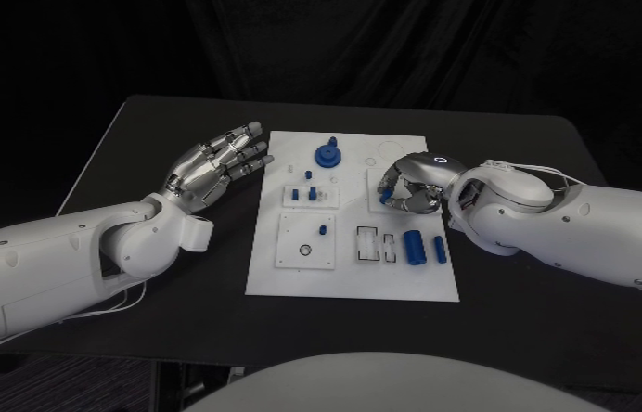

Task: Assemble the parts on the task board

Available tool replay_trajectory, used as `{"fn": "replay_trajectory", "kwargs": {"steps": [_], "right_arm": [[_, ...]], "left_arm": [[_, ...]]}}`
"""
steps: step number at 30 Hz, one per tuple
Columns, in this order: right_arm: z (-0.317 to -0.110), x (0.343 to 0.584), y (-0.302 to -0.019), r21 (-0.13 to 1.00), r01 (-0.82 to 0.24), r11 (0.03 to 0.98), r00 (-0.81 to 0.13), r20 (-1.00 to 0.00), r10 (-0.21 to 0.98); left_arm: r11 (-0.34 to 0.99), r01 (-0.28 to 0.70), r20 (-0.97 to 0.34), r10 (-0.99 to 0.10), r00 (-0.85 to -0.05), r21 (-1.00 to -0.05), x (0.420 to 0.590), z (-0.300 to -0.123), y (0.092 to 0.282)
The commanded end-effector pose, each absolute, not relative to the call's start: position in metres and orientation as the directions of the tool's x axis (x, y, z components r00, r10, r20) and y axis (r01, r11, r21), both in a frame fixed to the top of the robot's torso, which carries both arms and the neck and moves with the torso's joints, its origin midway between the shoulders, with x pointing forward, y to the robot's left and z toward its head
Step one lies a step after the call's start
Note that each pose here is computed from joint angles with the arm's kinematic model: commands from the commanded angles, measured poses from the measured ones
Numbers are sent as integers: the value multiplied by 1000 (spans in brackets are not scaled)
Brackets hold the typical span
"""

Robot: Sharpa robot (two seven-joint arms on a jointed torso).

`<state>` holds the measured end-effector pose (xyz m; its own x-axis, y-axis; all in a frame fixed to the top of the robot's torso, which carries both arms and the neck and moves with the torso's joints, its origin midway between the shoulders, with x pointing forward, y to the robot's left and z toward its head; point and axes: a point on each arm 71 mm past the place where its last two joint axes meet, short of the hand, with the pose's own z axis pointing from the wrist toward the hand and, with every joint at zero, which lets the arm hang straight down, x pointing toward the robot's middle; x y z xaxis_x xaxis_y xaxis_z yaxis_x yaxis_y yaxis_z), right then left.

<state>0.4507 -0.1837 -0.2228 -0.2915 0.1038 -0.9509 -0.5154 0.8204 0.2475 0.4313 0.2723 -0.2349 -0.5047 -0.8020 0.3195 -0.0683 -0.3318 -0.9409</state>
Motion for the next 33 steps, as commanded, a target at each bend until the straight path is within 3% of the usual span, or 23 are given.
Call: {"fn": "replay_trajectory", "kwargs": {"steps": [1,23,33], "right_arm": [[-220,451,-183,256,-525,812,-250,-958,140],[-201,437,-182,322,-542,776,-195,-946,257],[-183,407,-149,367,-634,680,-256,-930,264]], "left_arm": [[-352,-61,332,-791,-514,-934,431,-234,271],[-352,-78,341,-791,-508,-933,426,-241,271],[-352,-77,341,-793,-506,-933,426,-242,272]]}}
